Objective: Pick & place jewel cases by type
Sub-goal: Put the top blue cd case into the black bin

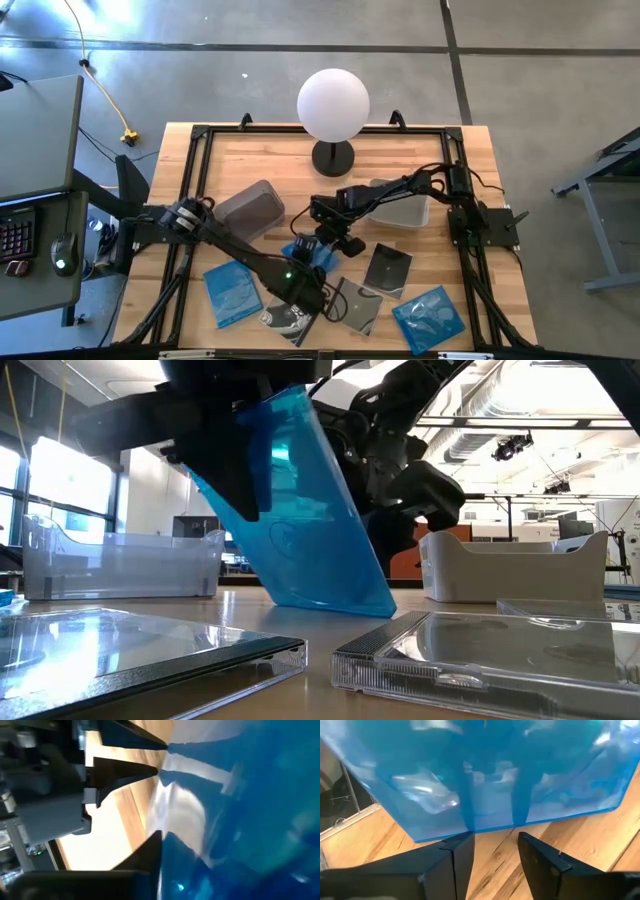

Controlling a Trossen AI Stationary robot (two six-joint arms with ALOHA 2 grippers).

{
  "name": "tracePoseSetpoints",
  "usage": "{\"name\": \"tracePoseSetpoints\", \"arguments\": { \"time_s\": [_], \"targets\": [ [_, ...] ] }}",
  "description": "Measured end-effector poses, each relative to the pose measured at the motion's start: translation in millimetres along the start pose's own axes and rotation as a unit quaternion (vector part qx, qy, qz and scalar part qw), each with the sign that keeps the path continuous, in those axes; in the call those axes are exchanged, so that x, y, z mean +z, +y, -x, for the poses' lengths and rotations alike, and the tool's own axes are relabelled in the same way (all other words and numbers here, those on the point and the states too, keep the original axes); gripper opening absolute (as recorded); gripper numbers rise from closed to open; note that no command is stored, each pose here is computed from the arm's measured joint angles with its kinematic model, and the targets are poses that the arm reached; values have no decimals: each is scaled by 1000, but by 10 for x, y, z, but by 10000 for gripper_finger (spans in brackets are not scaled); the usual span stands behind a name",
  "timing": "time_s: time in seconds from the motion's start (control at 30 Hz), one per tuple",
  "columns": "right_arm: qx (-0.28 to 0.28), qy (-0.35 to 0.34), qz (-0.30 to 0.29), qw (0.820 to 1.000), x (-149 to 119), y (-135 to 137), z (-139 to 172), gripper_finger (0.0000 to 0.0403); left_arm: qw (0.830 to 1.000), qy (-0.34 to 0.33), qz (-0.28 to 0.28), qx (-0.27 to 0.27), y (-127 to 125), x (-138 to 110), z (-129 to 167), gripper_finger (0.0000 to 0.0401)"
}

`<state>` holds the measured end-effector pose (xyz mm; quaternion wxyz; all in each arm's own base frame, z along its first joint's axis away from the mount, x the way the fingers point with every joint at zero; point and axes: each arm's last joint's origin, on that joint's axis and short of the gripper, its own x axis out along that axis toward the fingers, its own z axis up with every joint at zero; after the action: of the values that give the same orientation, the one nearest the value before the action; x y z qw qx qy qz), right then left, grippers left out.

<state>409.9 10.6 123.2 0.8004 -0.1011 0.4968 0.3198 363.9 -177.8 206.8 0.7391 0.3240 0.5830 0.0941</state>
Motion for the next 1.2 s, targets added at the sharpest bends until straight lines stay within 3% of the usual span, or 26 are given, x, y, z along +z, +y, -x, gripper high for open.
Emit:
{"name": "tracePoseSetpoints", "arguments": {
  "time_s": [0.13, 0.33, 0.57, 0.73, 1.0, 1.2],
  "targets": [
    [-5, 3, 0, 1000, -3, -4, 1, 144, 1000, 3, 8, 4, -32, -17, 19, 11],
    [-75, 54, 0, 996, 17, 49, 196, 142, 999, 19, 34, 5, -111, -80, 93, 25],
    [-213, 87, 12, 973, 150, 231, 844, 138, 990, 92, 97, 40, -104, -277, 423, 8],
    [-278, 41, -21, 960, 229, 447, 1403, 138, 990, 48, 126, 49, -109, -321, 650, 15],
    [-248, -75, -87, 962, 236, 846, 2034, 138, 990, 8, 126, 63, -41, -377, 821, 8],
    [-231, -105, -98, 962, 143, 1054, 2156, 138, 990, -19, 120, 66, 85, -509, 1008, 12]
  ]
}}
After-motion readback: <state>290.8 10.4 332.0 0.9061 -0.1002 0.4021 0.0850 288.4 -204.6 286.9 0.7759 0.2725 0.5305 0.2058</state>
